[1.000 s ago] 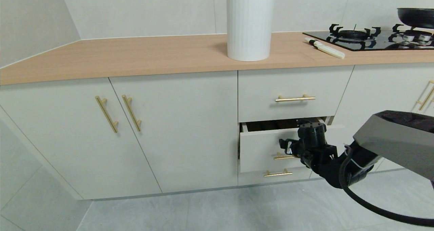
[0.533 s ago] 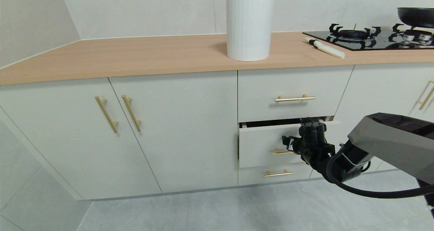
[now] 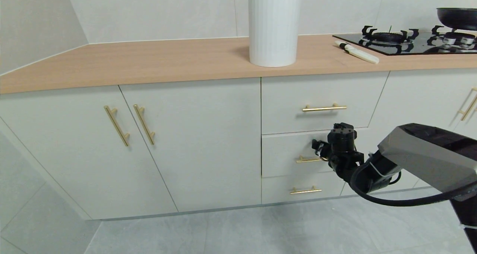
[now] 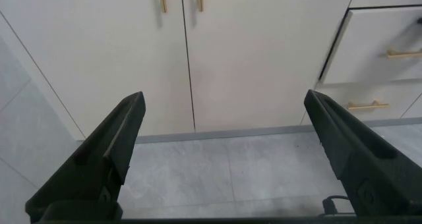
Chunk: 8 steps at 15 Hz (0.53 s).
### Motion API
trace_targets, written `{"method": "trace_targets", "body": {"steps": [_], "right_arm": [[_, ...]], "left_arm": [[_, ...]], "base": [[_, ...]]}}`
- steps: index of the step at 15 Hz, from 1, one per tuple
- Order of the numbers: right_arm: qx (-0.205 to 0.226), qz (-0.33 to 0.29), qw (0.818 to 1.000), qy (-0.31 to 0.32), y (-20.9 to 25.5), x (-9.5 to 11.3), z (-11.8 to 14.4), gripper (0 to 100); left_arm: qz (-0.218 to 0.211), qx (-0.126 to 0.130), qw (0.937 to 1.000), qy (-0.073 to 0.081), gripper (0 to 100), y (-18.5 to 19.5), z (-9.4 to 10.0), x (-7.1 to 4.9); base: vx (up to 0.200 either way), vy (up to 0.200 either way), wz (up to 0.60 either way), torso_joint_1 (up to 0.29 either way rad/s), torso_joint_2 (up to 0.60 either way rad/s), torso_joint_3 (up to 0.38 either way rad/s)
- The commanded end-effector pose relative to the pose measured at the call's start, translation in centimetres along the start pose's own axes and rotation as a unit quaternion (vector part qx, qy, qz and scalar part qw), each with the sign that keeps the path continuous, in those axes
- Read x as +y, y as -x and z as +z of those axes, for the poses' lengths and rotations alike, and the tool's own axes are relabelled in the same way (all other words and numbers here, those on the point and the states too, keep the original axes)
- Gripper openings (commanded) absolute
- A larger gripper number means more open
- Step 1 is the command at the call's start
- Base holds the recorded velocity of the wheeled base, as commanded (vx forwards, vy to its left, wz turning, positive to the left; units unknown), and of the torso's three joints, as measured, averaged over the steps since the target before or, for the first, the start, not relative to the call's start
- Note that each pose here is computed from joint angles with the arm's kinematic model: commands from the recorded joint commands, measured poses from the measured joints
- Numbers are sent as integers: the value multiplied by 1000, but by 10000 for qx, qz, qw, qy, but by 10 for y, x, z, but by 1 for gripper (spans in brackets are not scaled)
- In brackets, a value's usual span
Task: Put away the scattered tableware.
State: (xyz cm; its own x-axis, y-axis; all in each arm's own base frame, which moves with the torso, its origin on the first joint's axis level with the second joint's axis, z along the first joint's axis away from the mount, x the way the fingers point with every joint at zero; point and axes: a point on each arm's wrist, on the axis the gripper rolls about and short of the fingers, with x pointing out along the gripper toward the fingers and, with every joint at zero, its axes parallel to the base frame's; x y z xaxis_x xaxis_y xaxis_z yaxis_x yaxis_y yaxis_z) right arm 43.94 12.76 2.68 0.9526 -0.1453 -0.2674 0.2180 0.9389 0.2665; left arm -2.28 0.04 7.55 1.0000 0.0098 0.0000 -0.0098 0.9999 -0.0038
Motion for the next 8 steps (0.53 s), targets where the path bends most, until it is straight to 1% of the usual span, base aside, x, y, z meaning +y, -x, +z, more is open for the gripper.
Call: {"method": "trace_targets", "body": {"steps": [1, 2, 3, 8], "right_arm": [[-79, -30, 9999, -106, -8, 0, -1, 100], [-125, -51, 9998, -147, -10, 0, 1, 100], [-276, -224, 9991, -216, -17, -3, 4, 100], [-315, -248, 9989, -234, -19, -3, 5, 100]], "left_arm": [[5, -8, 10000, 4, 100, 0, 0, 0], [5, 0, 10000, 4, 100, 0, 0, 0], [5, 0, 10000, 4, 100, 0, 0, 0], [5, 0, 10000, 4, 100, 0, 0, 0]], "base": [[0, 0, 0, 0, 0, 0], [0, 0, 0, 0, 0, 0], [0, 0, 0, 0, 0, 0], [0, 0, 0, 0, 0, 0]]}}
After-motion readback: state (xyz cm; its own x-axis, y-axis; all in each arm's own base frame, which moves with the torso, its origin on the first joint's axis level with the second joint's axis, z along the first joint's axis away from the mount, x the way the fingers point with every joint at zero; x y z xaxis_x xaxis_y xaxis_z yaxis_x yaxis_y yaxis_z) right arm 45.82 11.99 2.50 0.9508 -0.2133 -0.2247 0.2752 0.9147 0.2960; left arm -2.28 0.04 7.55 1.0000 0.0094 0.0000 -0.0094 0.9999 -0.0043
